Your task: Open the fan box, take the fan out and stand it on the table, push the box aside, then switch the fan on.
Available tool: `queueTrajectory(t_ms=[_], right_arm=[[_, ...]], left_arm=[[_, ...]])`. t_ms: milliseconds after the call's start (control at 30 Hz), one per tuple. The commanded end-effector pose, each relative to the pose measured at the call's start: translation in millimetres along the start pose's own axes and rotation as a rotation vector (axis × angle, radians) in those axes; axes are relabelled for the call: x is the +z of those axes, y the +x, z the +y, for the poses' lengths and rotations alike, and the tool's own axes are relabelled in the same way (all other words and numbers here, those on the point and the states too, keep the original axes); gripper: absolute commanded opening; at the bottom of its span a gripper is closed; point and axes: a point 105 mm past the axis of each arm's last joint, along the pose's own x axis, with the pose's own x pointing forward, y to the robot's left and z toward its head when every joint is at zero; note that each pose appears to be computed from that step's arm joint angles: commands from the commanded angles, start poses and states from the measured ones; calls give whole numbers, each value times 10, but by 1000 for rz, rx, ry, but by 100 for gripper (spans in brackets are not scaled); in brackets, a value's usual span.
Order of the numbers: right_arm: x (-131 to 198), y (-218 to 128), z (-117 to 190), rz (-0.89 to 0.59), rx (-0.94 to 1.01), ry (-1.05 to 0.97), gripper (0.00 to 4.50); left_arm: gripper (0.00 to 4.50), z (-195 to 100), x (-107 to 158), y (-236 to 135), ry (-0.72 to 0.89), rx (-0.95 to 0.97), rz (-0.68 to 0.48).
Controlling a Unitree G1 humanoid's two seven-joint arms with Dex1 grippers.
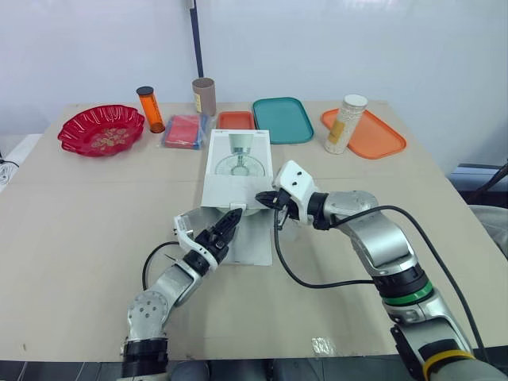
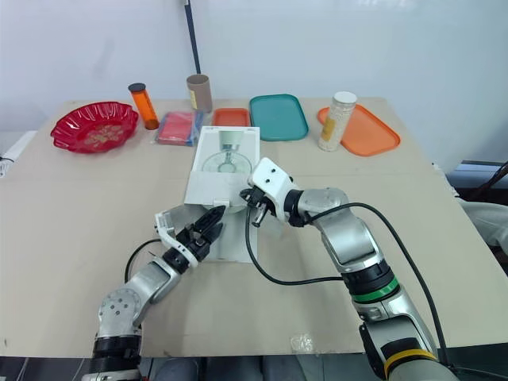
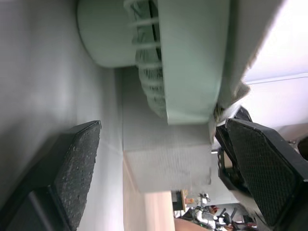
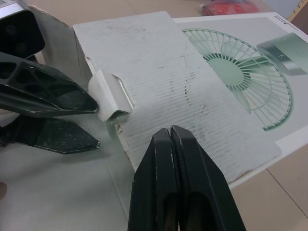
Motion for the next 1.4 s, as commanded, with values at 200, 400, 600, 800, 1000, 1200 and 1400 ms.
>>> queueTrajectory(t_ms=[200,400,600,800,1000,1200,1400], right_arm=[[-4,-20,23,-1,-5,-8,0],[-17,-42,9,6,-13,-9,0],[-34,-51,18,10,-15,-6,0],[-41,-50,13,13,-18,-8,0],[-31,-51,7,10,-22,-9,0],[-14,-45,3,6,-24,-5,0],[-8,-39,-5,6,-22,-7,0]], left_arm=[[445,25,0,147,-19,19,-12],[445,44,-19,218,-30,27,-20],[391,27,1,243,-42,22,-38],[294,40,9,239,-46,25,-35],[294,42,1,231,-54,26,-30],[294,19,-10,141,-53,13,-12],[294,4,12,37,-48,10,-10]])
